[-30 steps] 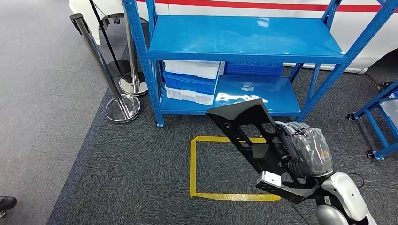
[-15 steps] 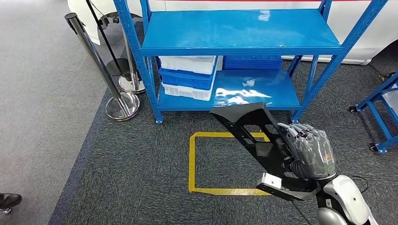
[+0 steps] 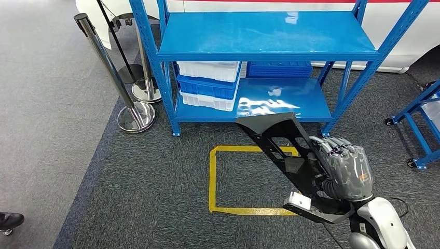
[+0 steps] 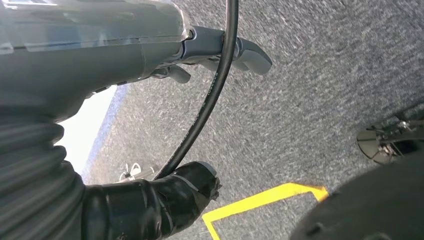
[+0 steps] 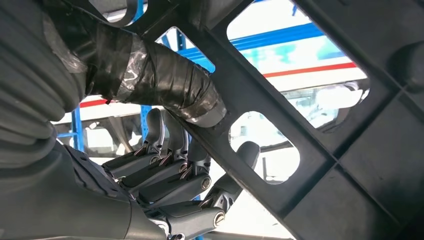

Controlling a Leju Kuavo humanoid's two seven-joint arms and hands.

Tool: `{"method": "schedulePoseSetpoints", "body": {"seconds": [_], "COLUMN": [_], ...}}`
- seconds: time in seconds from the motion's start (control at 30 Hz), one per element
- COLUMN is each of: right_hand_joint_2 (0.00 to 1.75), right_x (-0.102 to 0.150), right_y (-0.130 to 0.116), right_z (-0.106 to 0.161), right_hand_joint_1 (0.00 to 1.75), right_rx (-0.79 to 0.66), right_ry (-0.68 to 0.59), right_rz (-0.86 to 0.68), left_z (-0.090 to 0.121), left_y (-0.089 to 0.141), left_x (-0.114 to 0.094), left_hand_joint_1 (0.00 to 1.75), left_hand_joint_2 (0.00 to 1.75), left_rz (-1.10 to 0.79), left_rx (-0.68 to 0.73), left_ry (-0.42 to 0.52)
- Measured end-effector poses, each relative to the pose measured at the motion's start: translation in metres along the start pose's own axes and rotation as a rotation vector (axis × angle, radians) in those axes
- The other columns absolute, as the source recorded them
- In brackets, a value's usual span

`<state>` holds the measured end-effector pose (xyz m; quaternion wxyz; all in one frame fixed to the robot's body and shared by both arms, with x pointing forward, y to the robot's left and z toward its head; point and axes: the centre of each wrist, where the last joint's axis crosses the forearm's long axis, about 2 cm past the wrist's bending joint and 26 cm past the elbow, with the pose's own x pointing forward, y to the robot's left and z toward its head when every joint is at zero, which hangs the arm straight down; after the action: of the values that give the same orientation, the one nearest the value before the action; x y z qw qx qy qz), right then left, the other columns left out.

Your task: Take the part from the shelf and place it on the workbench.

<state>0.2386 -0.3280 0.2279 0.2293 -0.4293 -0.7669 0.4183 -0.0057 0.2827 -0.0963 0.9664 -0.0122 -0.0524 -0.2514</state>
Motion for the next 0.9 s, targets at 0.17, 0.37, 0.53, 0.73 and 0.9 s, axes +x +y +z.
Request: {"method": "schedulePoseSetpoints", "body": {"seconds": [0.17, 0.37, 0.53, 0.73, 0.9], "right_hand_joint_2": [1.75, 1.75, 1.75, 1.75, 1.75], "right_x": [0.0021, 0.004, 0.0053, 0.0058, 0.0058], "right_y": [0.0001, 0.0014, 0.0016, 0.0014, 0.0012], "right_z": [-0.0004, -0.0001, -0.0004, -0.0006, -0.0012], "right_hand_joint_1": [1.75, 1.75, 1.75, 1.75, 1.75], "right_rx": [0.005, 0.007, 0.004, 0.002, -0.001], "right_ry": [0.005, 0.019, 0.025, 0.027, 0.028], "right_rz": [-0.001, -0.009, -0.013, -0.016, -0.019], "left_z": [0.0001, 0.0003, 0.0006, 0.0008, 0.001], "left_y": [-0.0019, -0.0031, -0.0027, -0.0033, -0.0038], "left_x": [0.001, 0.0014, 0.0016, 0.0003, -0.0015], "left_hand_joint_1": [0.0, 0.0, 0.0, 0.0, 0.0], "left_hand_joint_2": [1.75, 1.75, 1.75, 1.75, 1.75], "left_rz": [0.001, 0.003, 0.002, 0.002, 0.002], "left_rx": [-0.003, -0.005, -0.001, -0.002, -0.002], "left_ry": [-0.003, -0.004, -0.003, -0.002, 0.001]}}
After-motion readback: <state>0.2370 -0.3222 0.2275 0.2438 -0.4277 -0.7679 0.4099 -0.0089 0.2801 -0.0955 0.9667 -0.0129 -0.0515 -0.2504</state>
